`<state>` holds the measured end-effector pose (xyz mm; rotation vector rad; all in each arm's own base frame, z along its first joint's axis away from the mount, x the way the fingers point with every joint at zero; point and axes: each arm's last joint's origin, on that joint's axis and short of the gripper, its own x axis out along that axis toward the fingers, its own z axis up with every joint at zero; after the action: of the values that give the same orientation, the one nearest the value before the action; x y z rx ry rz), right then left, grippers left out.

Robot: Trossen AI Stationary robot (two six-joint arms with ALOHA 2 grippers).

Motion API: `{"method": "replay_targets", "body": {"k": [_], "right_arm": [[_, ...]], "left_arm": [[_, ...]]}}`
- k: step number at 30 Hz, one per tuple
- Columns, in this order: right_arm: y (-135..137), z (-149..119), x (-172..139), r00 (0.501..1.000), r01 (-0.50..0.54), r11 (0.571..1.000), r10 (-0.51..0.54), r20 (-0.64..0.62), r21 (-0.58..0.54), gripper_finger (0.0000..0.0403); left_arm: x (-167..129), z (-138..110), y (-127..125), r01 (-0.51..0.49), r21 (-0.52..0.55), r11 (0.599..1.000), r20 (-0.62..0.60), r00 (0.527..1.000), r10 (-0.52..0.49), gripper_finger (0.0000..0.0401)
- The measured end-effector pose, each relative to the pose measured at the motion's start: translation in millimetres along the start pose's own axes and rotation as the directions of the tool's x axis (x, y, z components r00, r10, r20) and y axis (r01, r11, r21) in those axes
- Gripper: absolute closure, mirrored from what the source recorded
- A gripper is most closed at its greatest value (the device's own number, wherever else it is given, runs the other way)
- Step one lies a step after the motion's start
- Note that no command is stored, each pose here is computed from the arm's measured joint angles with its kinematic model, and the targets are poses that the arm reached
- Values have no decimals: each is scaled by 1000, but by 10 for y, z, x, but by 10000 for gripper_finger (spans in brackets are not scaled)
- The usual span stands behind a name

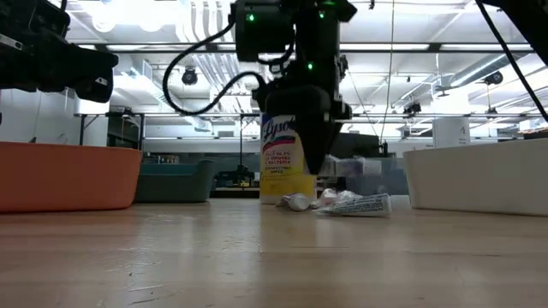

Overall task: Pick & Place Travel size toiletries
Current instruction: Put the bottom right toothpaste into the black bin

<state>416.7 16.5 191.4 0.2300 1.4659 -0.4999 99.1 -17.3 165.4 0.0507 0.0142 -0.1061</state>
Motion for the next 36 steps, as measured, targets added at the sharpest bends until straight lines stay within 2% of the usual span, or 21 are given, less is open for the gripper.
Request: {"method": "replay_targets", "body": {"k": [6,16,18,23,27,30,36], "right_arm": [[-133,44,-196,998,26,1000,-25,-49,8,351],[-550,87,-457,977,97,994,-84,-196,59,351],[-631,97,-493,980,72,995,-58,-192,64,351],[-892,-42,-657,980,18,997,-2,-201,79,351],[-1156,-301,-786,978,35,986,0,-207,164,351],[-1340,-521,-892,987,23,970,17,-158,244,351],[-1571,-800,-945,994,-21,958,-11,108,287,351]], "left_arm": [[0,-1,0,0,0,1000,0,1000,0,394],[0,-1,0,0,0,1000,0,1000,0,394],[0,0,0,0,0,1000,0,1000,0,394],[0,0,0,0,0,1000,0,1000,0,394],[0,-1,0,0,0,1000,0,1000,0,394],[0,-1,0,0,0,1000,0,1000,0,394],[0,0,0,0,0,1000,0,1000,0,394]]}}
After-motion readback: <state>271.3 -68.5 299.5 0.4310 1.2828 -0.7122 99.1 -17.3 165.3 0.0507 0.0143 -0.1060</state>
